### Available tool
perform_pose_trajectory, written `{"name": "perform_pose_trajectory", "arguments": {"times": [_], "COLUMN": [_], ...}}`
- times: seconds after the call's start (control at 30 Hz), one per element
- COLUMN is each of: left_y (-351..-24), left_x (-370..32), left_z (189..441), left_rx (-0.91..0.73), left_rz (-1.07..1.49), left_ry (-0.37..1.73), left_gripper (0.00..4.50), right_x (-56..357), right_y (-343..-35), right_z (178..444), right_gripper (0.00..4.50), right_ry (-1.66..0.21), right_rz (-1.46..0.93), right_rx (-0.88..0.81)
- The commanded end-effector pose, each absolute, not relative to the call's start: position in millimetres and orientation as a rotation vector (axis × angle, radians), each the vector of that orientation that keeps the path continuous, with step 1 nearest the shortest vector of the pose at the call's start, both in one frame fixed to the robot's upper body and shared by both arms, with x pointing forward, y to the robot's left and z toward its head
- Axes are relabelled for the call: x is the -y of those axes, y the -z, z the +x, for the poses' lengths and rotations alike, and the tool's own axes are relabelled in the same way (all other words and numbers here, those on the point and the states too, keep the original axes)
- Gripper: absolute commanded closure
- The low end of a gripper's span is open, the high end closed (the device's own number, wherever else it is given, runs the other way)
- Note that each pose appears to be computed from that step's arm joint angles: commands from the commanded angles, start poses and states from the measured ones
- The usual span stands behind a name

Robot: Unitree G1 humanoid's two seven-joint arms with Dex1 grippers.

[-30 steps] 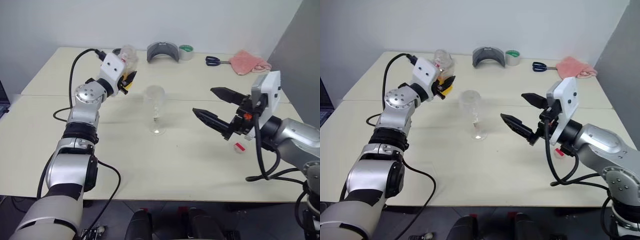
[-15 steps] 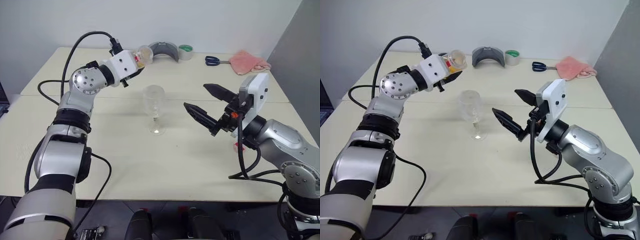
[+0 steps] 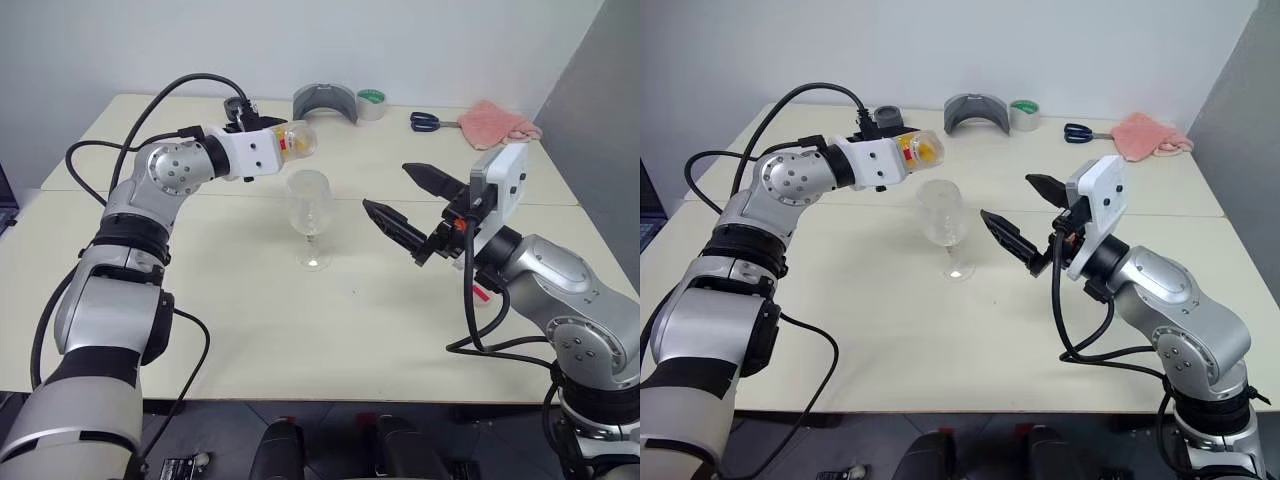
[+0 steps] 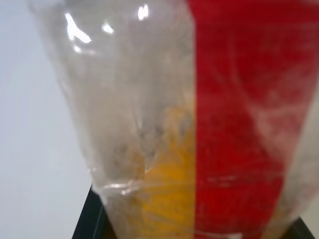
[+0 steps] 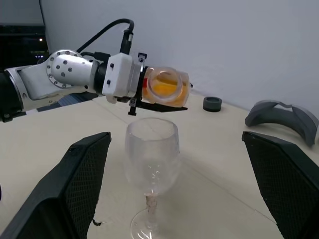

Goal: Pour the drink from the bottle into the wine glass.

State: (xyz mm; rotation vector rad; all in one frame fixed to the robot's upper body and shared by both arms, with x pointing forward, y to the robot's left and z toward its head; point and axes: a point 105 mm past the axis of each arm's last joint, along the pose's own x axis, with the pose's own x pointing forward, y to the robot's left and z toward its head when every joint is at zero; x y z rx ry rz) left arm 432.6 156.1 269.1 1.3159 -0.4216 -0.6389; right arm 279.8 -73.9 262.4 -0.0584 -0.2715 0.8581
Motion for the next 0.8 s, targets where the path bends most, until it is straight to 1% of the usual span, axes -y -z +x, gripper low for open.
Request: {"name": "perform_pose_trajectory", "arguments": {"times": [0.03,0.33,0.47,0.57,0.8], "left_y": [-297.2,-293.5,-296.0,-303.8,-301.4], "left_x": [-156.8,-158.9,-158.7,-156.5,-157.1], "left_z": [427.8,426.9,427.3,427.8,429.3], "left_rx": [0.509,0.519,0.535,0.558,0.555], "left_rz": [1.384,1.483,1.523,1.52,1.571], "left_ry": [0.59,0.585,0.569,0.546,0.54], "left_gripper": [2.89,2.89,2.89,2.89,2.89], "right_x": [75.8,73.1,73.0,72.9,72.9], "right_y": [-273.4,-270.0,-270.4,-271.2,-271.5], "right_z": [276.3,276.7,277.9,278.6,279.2], "right_gripper": [0.0,0.0,0.0,0.0,0.0], "right_ry": [-0.85,-0.846,-0.837,-0.831,-0.828], "right_rz": [-0.066,-0.048,-0.04,-0.035,-0.033], "right_rx": [0.328,0.326,0.33,0.335,0.336]}}
